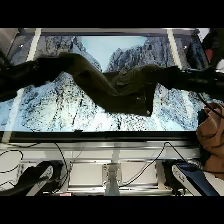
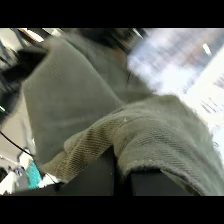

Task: Fold the clothes and pants, and hang the long-sleeved shirts on hangers.

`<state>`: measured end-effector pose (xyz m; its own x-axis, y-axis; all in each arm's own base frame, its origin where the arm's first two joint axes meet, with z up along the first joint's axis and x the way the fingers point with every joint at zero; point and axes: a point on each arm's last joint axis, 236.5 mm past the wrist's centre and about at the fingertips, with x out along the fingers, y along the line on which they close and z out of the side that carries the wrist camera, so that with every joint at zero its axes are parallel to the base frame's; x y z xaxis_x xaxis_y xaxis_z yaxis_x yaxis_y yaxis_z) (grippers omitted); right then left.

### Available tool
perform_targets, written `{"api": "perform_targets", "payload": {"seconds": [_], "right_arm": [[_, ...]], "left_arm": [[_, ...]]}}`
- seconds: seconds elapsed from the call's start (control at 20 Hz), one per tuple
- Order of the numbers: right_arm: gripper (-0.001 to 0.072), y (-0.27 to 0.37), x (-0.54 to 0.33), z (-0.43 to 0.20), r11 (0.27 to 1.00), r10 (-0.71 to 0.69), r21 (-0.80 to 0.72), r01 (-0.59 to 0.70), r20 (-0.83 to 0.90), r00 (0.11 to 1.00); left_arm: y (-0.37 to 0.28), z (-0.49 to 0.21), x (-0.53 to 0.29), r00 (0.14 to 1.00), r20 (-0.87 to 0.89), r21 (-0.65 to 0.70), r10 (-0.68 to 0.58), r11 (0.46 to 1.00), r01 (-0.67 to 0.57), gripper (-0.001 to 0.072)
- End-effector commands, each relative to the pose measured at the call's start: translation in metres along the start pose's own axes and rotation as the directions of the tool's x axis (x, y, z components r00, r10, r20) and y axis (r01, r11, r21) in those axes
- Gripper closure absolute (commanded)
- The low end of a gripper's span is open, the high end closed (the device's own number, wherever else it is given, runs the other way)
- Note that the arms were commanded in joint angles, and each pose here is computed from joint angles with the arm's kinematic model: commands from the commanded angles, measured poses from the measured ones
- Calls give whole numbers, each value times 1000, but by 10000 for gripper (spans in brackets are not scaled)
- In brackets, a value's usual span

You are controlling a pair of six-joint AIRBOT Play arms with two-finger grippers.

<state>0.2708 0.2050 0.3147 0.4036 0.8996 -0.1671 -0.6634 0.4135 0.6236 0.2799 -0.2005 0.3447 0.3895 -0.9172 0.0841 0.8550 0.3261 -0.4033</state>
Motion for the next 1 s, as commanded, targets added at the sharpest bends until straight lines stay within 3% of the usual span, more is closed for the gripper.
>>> {"api": "perform_targets", "payload": {"seconds": [0.0, 0.15, 0.25, 0.35, 0.5, 0.65, 0.8, 0.95], "right_arm": [[665, 62, -25, 10, 999, 41, -27, -38, 106, 993], [665, 33, -24, -7, 996, -69, 57, 65, 70, 995], [665, -19, -17, -20, 973, -169, 167, 157, 59, 984], [665, -81, -5, -40, 902, -252, 380, 206, 74, 965], [665, -164, 20, -98, 739, -358, 614, 275, 12, 934], [666, -221, 33, -97, 650, -487, 696, 305, 74, 870], [666, -266, 28, -73, 625, -623, 697, 352, 173, 763], [666, -289, 30, -74, 623, -668, 654, 429, 159, 727]], "left_arm": [[-65, 28, -17, 996, 94, 122, -10, 993, -2, 687], [-36, 24, -31, 968, 85, 59, 236, 969, -241, 687], [16, 5, -47, 899, 22, -71, 437, 898, -434, 687], [58, -33, -49, 865, -84, -223, 494, 837, -500, 687], [115, -123, -26, 846, -261, -383, 465, 755, -533, 686], [179, -157, 1, 786, -239, -310, 570, 723, -618, 686], [225, -152, 15, 700, -107, -303, 706, 647, -699, 686], [241, -157, 21, 644, -62, -282, 763, 606, -744, 686]]}}
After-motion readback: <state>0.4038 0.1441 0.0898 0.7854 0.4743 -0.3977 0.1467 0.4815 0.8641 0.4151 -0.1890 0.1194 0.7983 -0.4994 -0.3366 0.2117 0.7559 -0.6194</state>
